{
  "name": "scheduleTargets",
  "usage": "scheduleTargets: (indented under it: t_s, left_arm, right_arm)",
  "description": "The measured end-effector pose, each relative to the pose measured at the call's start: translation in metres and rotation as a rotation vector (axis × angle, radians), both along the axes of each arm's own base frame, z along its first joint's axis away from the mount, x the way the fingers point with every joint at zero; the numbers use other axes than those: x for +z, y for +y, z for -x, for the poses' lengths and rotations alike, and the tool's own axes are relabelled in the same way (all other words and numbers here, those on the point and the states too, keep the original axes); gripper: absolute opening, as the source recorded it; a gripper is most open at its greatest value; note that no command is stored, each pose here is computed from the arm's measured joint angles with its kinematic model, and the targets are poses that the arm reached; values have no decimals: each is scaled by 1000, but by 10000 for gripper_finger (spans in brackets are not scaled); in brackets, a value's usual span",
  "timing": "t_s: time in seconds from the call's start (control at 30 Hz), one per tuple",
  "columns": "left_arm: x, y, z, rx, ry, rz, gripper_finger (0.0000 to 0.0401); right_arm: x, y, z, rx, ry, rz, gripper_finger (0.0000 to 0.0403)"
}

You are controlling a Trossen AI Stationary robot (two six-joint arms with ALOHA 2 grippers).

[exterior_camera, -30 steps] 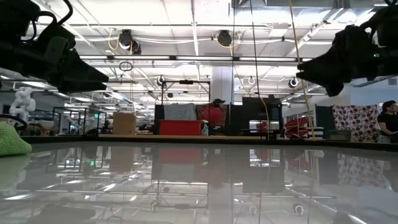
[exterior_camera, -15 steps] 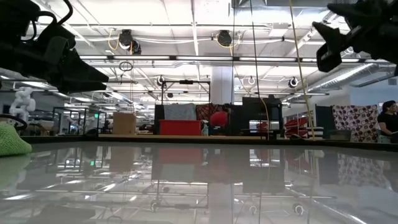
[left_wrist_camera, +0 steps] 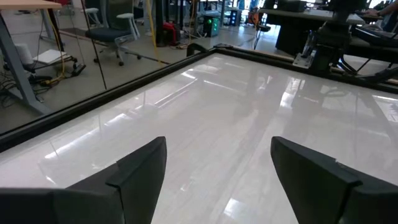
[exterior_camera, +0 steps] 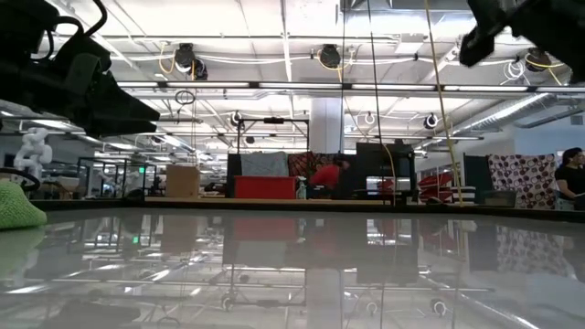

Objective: Roll towel
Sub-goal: Roll the green microfiber cloth

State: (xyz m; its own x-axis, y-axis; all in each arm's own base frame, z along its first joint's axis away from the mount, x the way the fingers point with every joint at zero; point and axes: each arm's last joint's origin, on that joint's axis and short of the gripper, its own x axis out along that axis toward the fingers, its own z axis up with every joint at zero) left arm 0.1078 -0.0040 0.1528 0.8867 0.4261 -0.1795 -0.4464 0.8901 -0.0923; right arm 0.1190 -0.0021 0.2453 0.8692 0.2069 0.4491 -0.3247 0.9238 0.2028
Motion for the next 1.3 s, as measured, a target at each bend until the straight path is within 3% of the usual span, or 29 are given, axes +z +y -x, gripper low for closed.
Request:
scheduleTargets:
  t_s: [0.27,0.5,0.67,0.83,1.1,1.3]
  left_arm:
    - [0,0,0,0,-7,1,294]
    - [2,0,0,8,-45,47,294]
    - [2,0,-1,25,-90,141,294]
    - [2,-1,-1,-2,-108,202,294]
    - [2,-4,-2,-89,-107,256,294]
    - [-1,-7,-2,-193,-63,301,294]
  right_arm:
    - [66,7,-51,78,105,146,160]
    - [73,15,-117,107,268,227,160]
    - [46,23,-165,144,398,260,160]
    - [0,41,-210,199,495,288,160]
    - [-66,83,-273,296,536,313,160]
    - [-95,117,-321,338,519,375,160]
